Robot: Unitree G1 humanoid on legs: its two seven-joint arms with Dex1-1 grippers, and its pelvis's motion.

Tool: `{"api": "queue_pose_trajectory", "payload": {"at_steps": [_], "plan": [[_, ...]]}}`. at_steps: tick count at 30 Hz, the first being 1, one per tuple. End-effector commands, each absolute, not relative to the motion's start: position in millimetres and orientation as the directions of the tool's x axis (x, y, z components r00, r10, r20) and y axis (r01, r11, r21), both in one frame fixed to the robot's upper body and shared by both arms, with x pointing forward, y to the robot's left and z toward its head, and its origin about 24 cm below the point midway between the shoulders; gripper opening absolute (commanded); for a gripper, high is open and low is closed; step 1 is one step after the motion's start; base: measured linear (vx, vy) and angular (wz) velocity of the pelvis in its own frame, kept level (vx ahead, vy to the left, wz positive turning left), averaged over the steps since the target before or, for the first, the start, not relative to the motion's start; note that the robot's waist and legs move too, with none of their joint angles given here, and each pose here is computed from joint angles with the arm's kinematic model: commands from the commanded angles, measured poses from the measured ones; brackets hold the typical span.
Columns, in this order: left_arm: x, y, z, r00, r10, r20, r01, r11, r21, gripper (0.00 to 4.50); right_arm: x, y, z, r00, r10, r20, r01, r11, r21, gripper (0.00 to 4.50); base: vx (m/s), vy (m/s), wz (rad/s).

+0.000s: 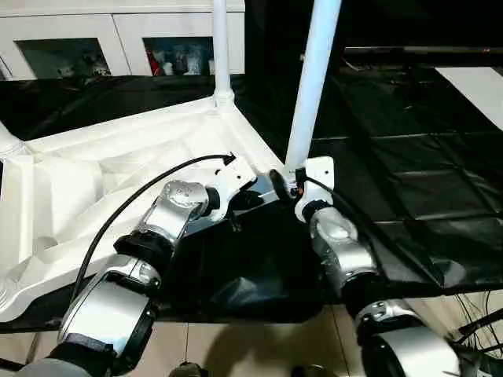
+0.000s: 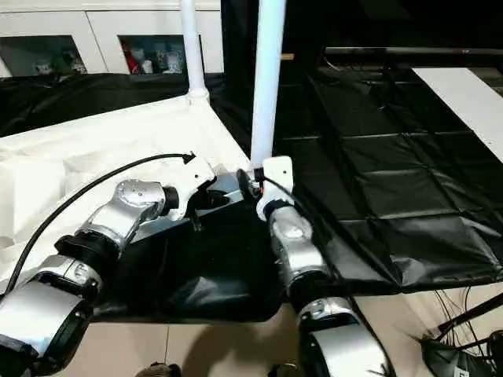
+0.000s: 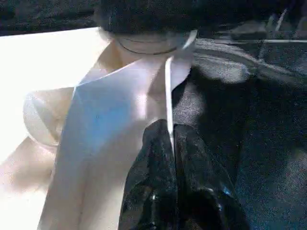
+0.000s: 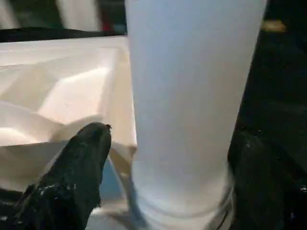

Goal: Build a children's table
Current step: Rotate leg to tighten

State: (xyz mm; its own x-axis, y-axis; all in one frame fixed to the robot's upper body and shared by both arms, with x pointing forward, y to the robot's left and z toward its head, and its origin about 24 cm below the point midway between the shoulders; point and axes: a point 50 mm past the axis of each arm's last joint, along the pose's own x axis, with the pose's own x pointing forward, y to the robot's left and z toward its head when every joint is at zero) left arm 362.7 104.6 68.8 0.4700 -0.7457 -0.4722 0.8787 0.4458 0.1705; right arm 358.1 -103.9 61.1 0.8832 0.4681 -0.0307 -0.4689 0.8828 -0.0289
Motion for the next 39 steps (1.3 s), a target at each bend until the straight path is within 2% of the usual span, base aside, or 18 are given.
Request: {"api": "queue_pose_trajectory", "payload": {"at_steps": [1,3,5,6,7,9,11,15,20,24,25,29,32,35,36,39], "plan": [[355.9,108.7,61.9,0.42,-0.778,-0.468,0.903,0.408,0.133,0.0,353.7,-107.7,62.9,0.816,0.577,-0.046,-0.578,0.815,-0.039,4.03,0.0,0.0,0.0],[354.2,113.0,62.5,0.393,-0.786,-0.477,0.915,0.383,0.124,0.0,349.9,-116.1,58.6,0.745,0.658,-0.111,-0.661,0.75,0.013,4.03,0.0,0.0,0.0],[350.0,118.5,65.0,0.329,-0.814,-0.479,0.942,0.321,0.101,0.0,337.6,-128.3,55.4,0.588,0.788,-0.184,-0.804,0.594,-0.024,4.03,0.0,0.0,0.0],[350.0,118.5,65.0,0.329,-0.814,-0.479,0.942,0.321,0.101,0.0,337.6,-128.3,55.4,0.588,0.788,-0.184,-0.804,0.594,-0.024,4.03,0.0,0.0,0.0],[345.4,122.0,66.2,0.266,-0.833,-0.486,0.962,0.258,0.084,0.0,330.5,-134.8,55.5,0.508,0.835,-0.212,-0.857,0.514,-0.03,4.03,0.0,0.0,0.0],[342.4,123.6,66.8,0.227,-0.843,-0.487,0.973,0.221,0.071,0.0,326.7,-137.4,56.2,0.466,0.857,-0.22,-0.881,0.472,-0.026,4.03,0.0,0.0,0.0],[332.5,126.7,69.6,0.099,-0.876,-0.472,0.993,0.114,-0.004,0.0,318.2,-142.1,58.0,0.367,0.898,-0.241,-0.927,0.374,-0.016,4.03,0.0,0.0,0.0],[326.8,131.3,71.0,0.028,-0.874,-0.486,0.997,0.06,-0.051,0.0,311.4,-144.4,60.5,0.283,0.925,-0.254,-0.956,0.294,0.006,4.03,0.0,0.0,0.0],[325.1,136.2,70.8,0.021,-0.866,-0.5,0.997,0.057,-0.058,0.0,307.1,-144.2,60.0,0.226,0.935,-0.273,-0.971,0.24,0.019,4.03,0.0,0.0,0.0],[326.1,136.7,71.6,0.036,-0.866,-0.499,0.997,0.067,-0.044,0.0,308.5,-144.5,58.7,0.239,0.929,-0.285,-0.968,0.252,0.012,4.03,0.0,0.0,0.0],[326.4,136.5,72.2,0.042,-0.866,-0.499,0.997,0.07,-0.038,0.0,309.8,-144.5,58.7,0.248,0.926,-0.285,-0.965,0.262,0.013,3.77,0.0,0.0,0.0],[327.7,136.1,73.8,0.058,-0.867,-0.495,0.996,0.081,-0.024,0.0,312.2,-144.1,59.2,0.264,0.923,-0.282,-0.96,0.28,0.019,3.63,0.0,0.0,0.0],[327.5,136.7,74.3,0.061,-0.866,-0.497,0.996,0.083,-0.022,0.0,313.8,-143.4,60.0,0.271,0.921,-0.279,-0.957,0.29,0.025,3.25,0.0,0.0,0.0],[327.3,137.5,74.2,0.064,-0.864,-0.499,0.996,0.086,-0.02,0.0,314.2,-143.7,57.9,0.275,0.915,-0.294,-0.956,0.294,0.021,3.1,0.0,0.0,0.0],[327.3,137.7,74.2,0.065,-0.864,-0.499,0.996,0.087,-0.02,0.0,314.2,-143.7,57.5,0.275,0.915,-0.295,-0.955,0.294,0.022,2.87,0.0,0.0,0.0],[327.5,138.3,74.0,0.069,-0.863,-0.501,0.996,0.09,-0.018,0.0,314.6,-144.1,56.7,0.281,0.912,-0.299,-0.954,0.3,0.02,2.8,0.0,0.0,0.0]]}}
